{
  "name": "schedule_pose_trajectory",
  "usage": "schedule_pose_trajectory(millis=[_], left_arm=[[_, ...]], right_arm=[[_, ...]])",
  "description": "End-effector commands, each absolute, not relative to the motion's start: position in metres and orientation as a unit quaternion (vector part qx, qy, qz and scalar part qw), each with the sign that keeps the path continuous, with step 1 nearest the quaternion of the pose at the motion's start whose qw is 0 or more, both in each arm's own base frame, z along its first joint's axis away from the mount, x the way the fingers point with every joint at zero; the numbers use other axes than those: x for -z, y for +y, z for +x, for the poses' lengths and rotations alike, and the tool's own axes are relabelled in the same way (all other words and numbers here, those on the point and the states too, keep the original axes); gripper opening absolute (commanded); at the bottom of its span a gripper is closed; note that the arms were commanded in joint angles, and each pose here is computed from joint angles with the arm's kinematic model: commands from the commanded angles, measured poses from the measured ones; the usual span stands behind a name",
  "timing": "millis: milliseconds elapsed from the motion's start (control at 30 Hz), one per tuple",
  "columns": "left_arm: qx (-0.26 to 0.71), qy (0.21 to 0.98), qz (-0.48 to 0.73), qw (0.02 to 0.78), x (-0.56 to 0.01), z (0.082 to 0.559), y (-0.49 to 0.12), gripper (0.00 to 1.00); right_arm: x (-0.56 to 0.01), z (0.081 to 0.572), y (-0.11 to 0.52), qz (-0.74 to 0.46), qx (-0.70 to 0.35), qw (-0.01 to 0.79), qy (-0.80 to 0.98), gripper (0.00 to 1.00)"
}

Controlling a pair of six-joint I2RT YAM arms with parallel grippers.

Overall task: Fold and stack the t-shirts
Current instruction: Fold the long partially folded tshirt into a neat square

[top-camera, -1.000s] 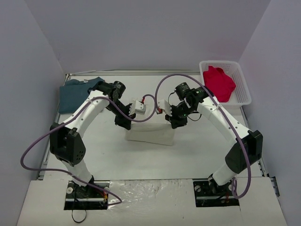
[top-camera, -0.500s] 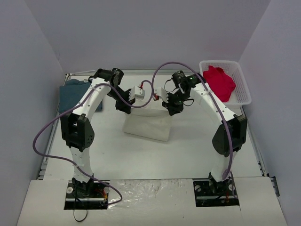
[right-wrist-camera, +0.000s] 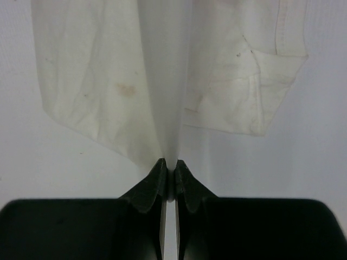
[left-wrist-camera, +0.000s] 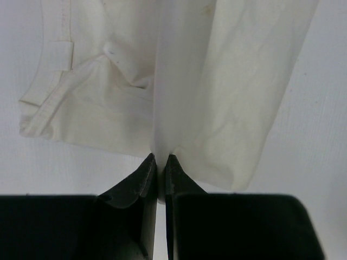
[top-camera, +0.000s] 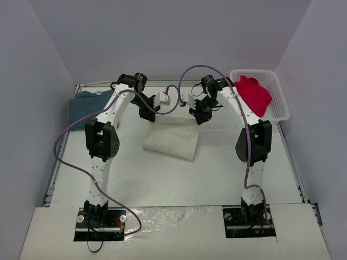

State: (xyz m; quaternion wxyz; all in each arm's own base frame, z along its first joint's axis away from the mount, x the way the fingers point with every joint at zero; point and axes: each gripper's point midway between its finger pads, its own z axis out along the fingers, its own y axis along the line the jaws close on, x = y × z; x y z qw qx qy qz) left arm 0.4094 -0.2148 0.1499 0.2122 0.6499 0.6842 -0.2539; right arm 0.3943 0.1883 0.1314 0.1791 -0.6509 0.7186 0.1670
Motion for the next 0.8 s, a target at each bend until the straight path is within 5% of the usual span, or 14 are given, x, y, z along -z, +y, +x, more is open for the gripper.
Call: schedule_pose_trajectory(millis=[0,633,767], left_arm=[[0.297,0.710,0.634,0.079,-0.155,0.347,-0.189,0.03],[0.285,0.719,0.630,0.073,-0.111,0.383,-0.195,0.03],[0.280,0.723,0.627,0.077,-0.104,0.389,-0.197,0.25]], right_arm=[[-0.122,0.399,0.166,-0.635,-0.149,0.142,0.744,0.00],[-0.057,0.438,0.162,-0.614,-0.155,0.110,0.766,0.00],[-0.042,0.444,0.156,-0.605,-0.143,0.100,0.777,0.00]])
